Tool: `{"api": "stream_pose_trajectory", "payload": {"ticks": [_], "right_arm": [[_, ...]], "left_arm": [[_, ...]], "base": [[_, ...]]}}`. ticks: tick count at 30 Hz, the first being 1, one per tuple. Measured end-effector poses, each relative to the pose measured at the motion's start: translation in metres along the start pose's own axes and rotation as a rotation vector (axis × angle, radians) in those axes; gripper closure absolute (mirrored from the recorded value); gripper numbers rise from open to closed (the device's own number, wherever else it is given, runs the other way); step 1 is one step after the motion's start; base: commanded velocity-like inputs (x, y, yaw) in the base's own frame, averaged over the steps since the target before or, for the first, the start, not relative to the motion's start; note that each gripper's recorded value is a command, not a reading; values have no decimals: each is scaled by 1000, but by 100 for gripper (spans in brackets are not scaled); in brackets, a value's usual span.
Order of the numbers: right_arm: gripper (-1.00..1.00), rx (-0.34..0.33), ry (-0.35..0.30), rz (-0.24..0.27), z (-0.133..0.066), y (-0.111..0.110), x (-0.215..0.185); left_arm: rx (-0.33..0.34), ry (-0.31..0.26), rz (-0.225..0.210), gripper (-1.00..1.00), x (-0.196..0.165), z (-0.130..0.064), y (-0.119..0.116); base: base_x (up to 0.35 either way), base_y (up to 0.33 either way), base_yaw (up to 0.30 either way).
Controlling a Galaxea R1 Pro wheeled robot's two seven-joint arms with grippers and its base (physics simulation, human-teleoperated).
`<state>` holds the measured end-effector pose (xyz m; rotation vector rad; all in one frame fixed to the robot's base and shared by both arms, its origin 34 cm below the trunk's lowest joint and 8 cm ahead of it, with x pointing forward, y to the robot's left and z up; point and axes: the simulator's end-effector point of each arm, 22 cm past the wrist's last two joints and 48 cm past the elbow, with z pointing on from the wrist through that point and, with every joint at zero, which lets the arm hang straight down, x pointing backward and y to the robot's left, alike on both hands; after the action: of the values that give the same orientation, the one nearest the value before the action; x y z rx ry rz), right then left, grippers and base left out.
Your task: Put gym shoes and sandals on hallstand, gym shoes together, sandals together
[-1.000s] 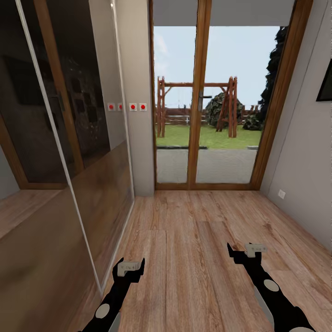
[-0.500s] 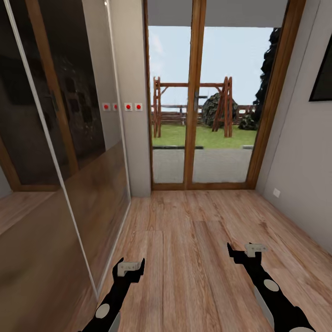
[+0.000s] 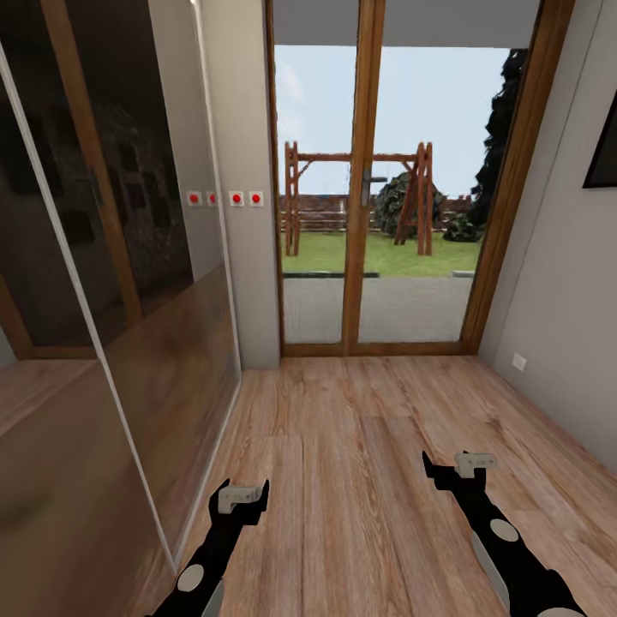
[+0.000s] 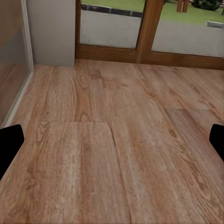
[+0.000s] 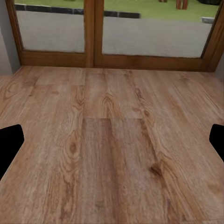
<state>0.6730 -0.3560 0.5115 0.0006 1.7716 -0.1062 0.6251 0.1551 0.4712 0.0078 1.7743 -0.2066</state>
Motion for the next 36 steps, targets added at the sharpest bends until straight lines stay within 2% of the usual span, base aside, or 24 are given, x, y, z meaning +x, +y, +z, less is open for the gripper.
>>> {"api": "stream_pose_trajectory", "payload": {"ticks": [14, 36], "right_arm": [[-100, 0, -1, 0, 0, 0, -1], [-100, 0, -2, 0, 0, 0, -1]], "left_arm": [[1, 0, 0, -100, 0, 0, -1], [2, -1, 0, -100, 0, 0, -1]], "base": [[54, 0, 0], [273, 0, 0]]}}
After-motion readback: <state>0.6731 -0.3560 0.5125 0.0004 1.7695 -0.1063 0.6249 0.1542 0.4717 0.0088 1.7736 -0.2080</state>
